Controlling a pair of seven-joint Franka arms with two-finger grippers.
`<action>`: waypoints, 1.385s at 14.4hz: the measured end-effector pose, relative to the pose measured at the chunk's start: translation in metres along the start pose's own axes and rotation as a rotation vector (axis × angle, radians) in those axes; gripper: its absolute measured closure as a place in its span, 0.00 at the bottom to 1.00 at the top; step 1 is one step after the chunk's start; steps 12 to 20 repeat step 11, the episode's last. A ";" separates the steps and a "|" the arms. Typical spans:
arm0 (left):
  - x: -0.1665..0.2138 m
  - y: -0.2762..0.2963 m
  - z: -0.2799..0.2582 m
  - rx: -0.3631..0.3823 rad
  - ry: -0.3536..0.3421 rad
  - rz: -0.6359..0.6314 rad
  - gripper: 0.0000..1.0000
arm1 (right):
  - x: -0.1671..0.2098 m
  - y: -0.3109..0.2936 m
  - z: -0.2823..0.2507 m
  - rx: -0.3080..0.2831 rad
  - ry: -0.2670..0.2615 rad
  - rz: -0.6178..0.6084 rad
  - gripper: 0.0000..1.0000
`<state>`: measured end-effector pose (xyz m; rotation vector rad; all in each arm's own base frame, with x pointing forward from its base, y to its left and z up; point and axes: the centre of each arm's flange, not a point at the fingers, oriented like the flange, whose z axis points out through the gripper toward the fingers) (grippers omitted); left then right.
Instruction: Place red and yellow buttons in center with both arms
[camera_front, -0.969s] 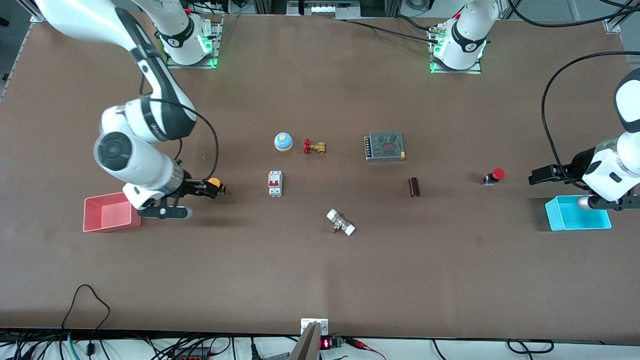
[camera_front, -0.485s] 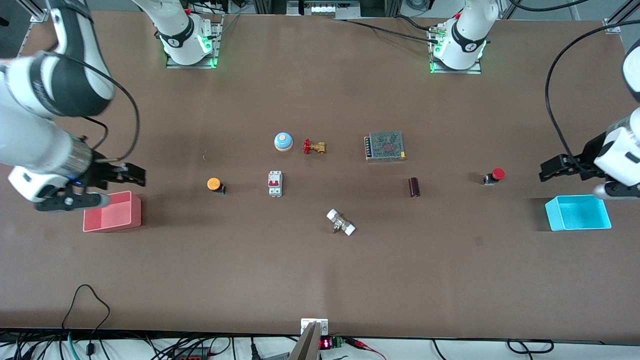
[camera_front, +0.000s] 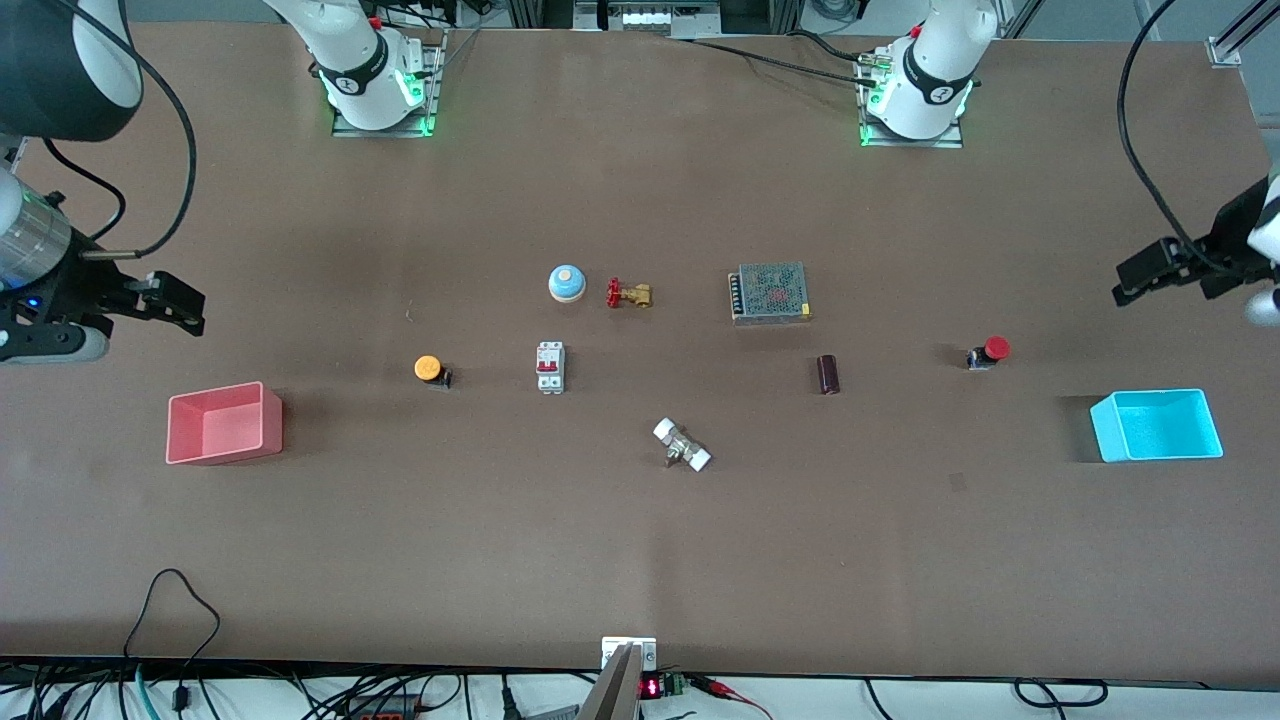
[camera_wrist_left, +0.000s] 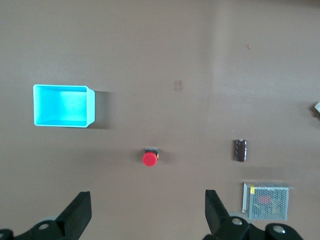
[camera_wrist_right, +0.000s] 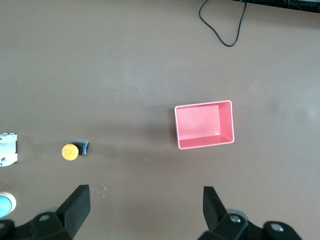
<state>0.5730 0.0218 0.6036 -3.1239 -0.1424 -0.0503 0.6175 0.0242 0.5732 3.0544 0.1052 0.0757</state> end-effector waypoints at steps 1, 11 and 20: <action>-0.006 0.003 -0.002 0.000 -0.005 0.007 0.00 | -0.003 0.001 -0.004 0.004 -0.001 0.003 0.00; -0.020 0.005 0.002 0.001 -0.026 0.015 0.00 | -0.047 -0.007 -0.009 0.007 -0.053 -0.003 0.00; -0.020 0.005 0.002 0.001 -0.026 0.015 0.00 | -0.047 -0.007 -0.009 0.007 -0.053 -0.003 0.00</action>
